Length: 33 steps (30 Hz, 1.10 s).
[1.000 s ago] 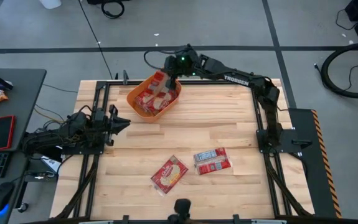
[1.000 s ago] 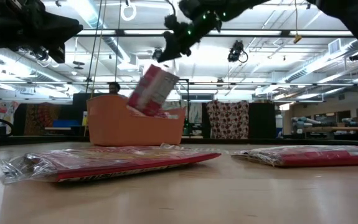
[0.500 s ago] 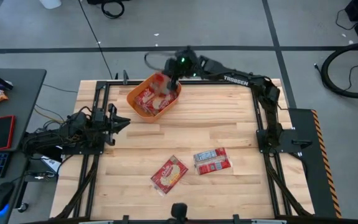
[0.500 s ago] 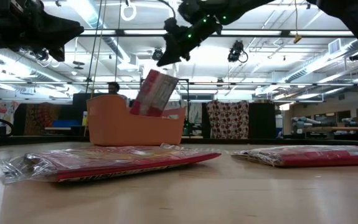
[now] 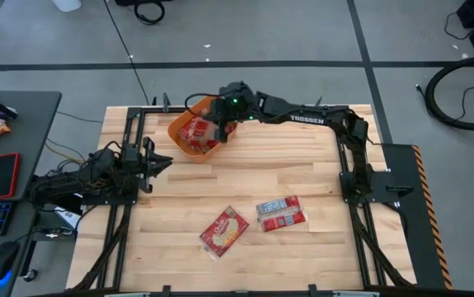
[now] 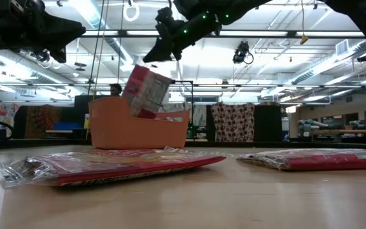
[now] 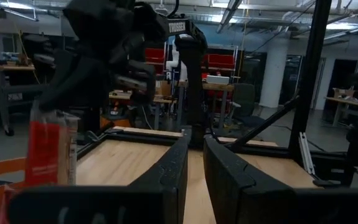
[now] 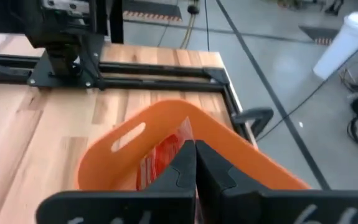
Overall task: Sort popcorn bags into baskets
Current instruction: Put the red popcorn bag into the orange bin
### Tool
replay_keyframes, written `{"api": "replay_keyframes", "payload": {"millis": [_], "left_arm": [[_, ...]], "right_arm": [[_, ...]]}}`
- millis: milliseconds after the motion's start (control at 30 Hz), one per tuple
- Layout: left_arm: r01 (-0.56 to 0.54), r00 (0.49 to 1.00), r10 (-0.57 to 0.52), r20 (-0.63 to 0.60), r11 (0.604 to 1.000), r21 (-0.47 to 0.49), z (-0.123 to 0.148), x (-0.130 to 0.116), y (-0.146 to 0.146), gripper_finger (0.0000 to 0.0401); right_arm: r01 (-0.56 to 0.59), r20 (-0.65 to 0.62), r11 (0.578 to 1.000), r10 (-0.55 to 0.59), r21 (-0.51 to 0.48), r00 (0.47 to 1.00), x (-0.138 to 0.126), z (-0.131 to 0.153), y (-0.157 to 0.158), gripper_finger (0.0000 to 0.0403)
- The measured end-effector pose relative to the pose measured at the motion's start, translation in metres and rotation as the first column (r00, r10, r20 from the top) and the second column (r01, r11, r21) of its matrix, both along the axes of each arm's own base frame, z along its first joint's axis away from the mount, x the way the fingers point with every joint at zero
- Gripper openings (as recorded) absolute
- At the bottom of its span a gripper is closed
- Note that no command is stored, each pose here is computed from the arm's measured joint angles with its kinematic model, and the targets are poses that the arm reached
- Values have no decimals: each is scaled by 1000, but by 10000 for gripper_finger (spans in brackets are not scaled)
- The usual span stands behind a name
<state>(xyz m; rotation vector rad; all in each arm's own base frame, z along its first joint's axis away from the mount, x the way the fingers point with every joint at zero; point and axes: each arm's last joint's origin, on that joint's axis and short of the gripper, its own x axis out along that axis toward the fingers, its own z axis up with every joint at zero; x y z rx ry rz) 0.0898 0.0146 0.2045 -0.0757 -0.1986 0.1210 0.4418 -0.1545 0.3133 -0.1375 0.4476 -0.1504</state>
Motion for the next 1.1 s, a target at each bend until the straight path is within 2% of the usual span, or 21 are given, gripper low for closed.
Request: {"api": "replay_keyframes", "payload": {"millis": [200, 400, 533, 733, 867, 967, 1033, 1100], "left_arm": [[0, 1000, 0, -2, 1000, -2, 0, 0, 0, 57], [1, 1000, -1, -7, 1000, -5, -1, 0, 0, 57], [1, 1000, -1, -8, 1000, -5, -1, 0, 0, 57], [1, 1000, -1, -7, 1000, -5, -1, 0, 0, 57], [1, 1000, -1, -8, 1000, -5, -1, 0, 0, 57], [0, 1000, 0, -8, 1000, 1, -1, 0, 0, 57], [0, 1000, 0, -8, 1000, 1, -1, 0, 0, 57], [0, 1000, 0, -8, 1000, 1, -1, 0, 0, 57]], "right_arm": [[-102, 152, 994, 107, -44, 982, 3, 16, -4, 4], [-123, 116, 985, 137, -118, 984, -4, 5, -20, 4], [-97, 68, 991, 103, -90, 992, -11, -17, -32, 4], [34, -26, 995, -36, -90, 999, -25, -50, -49, 5], [118, -63, 987, -125, -110, 990, -31, -58, -58, 5], [205, -68, 967, -217, -149, 974, -31, -57, -60, 6], [288, -61, 940, -303, -184, 951, -31, -56, -60, 7], [323, -61, 925, -341, -198, 938, -31, -56, -60, 11]]}}
